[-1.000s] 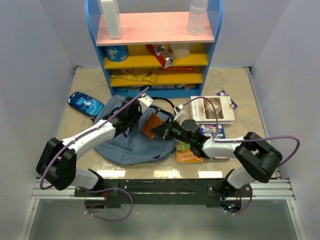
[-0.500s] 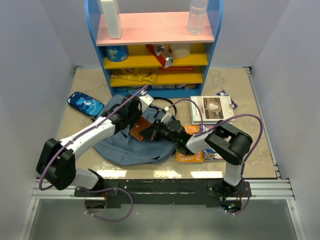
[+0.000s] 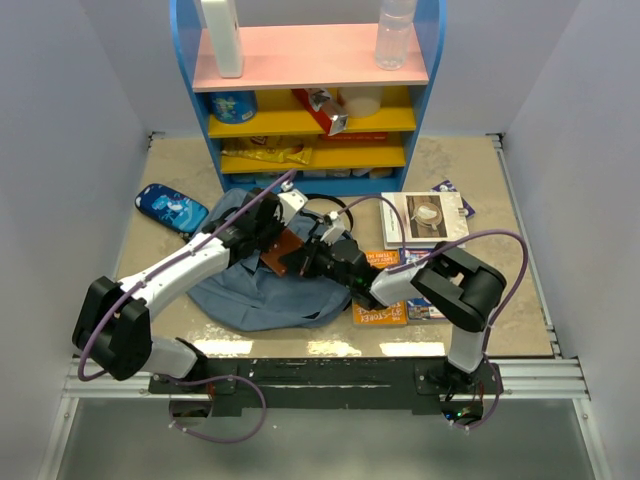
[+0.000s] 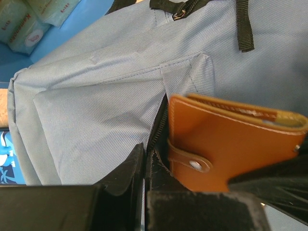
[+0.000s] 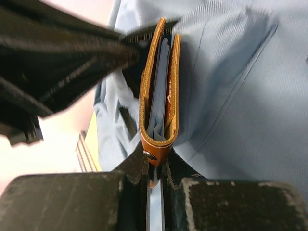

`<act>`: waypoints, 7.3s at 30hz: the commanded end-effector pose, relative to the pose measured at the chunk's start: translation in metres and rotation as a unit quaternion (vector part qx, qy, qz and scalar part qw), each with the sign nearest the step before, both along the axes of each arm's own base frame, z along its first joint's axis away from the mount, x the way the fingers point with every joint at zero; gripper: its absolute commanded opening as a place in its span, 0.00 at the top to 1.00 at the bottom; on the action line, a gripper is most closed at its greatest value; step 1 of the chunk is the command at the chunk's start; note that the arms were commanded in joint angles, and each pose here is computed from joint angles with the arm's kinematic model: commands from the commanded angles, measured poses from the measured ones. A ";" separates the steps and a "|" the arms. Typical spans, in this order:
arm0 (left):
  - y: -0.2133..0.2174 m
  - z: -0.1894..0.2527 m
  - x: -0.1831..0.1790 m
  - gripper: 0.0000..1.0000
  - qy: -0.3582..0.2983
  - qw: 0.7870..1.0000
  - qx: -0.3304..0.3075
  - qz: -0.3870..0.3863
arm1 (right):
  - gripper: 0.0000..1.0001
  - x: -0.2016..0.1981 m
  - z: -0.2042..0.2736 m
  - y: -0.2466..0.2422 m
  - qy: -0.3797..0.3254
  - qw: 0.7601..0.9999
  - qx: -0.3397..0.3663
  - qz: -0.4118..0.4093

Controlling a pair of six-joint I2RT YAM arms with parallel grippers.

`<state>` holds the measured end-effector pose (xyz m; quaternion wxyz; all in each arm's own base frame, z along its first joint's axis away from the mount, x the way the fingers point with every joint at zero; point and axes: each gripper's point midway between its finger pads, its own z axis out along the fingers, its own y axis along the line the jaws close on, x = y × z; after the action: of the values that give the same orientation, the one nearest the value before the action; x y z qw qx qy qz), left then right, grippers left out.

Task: Pack the student bag
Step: Place the personal item in the student bag, then zip the student bag at the center of the board.

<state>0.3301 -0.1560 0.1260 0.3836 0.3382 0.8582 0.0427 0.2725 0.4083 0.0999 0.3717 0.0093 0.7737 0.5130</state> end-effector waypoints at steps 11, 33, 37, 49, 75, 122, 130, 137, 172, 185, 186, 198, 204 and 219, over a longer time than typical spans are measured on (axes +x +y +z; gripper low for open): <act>-0.017 0.044 0.011 1.00 -0.041 0.998 -0.055 -0.013 | 1.00 -0.002 0.008 0.059 -0.017 0.999 0.023 0.018; -0.026 0.039 0.006 1.00 -0.022 0.997 -0.075 -0.023 | 0.39 0.011 -0.007 0.087 -0.029 0.999 -0.007 0.037; -0.024 0.036 0.005 1.00 -0.021 0.997 -0.071 -0.022 | 0.35 0.017 0.020 0.069 -0.069 0.998 -0.002 0.012; -0.023 0.022 0.009 1.00 -0.013 0.998 -0.059 -0.013 | 0.91 -0.011 0.024 0.012 -0.082 0.996 -0.001 -0.018; -0.025 0.038 0.008 1.00 -0.016 0.997 -0.068 -0.016 | 1.00 0.043 0.000 0.044 -0.101 0.991 -0.087 -0.029; -0.031 -0.005 0.020 1.00 0.024 0.996 -0.076 -0.034 | 0.50 -0.065 0.040 0.056 -0.269 0.948 -0.161 0.060; -0.033 -0.001 0.019 1.00 0.024 0.996 -0.082 -0.036 | 0.41 -0.038 0.034 0.077 -0.303 0.928 -0.217 0.008; -0.035 0.008 0.020 1.00 0.023 0.995 -0.089 -0.038 | 0.37 -0.026 0.019 0.077 -0.299 0.920 -0.253 -0.019; 0.048 0.083 0.030 0.16 -0.011 0.988 -0.152 -0.002 | 1.00 -0.030 0.037 0.082 -0.286 0.931 -0.228 -0.013; 0.080 0.025 -0.061 0.19 0.098 0.966 -0.178 -0.159 | 1.00 -0.022 0.049 0.091 -0.278 0.939 -0.204 -0.005; 0.081 0.019 -0.063 0.21 0.107 0.965 -0.177 -0.164 | 0.99 -0.021 0.051 0.092 -0.279 0.939 -0.202 -0.005; 0.080 0.001 -0.064 0.45 0.118 0.963 -0.179 -0.164 | 0.96 -0.009 0.039 0.109 -0.282 0.938 -0.201 0.012; 0.089 -0.003 -0.052 0.72 0.115 0.965 -0.185 -0.144 | 0.93 -0.010 0.033 0.112 -0.285 0.937 -0.202 0.020; 0.087 -0.006 -0.052 0.76 0.130 0.959 -0.202 -0.147 | 0.91 -0.001 0.019 0.125 -0.279 0.937 -0.206 0.031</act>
<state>0.2720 -0.0663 0.1062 0.3055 0.3694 0.8470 -0.2299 0.2603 0.5235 0.0961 0.5334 -0.2470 0.7445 0.3166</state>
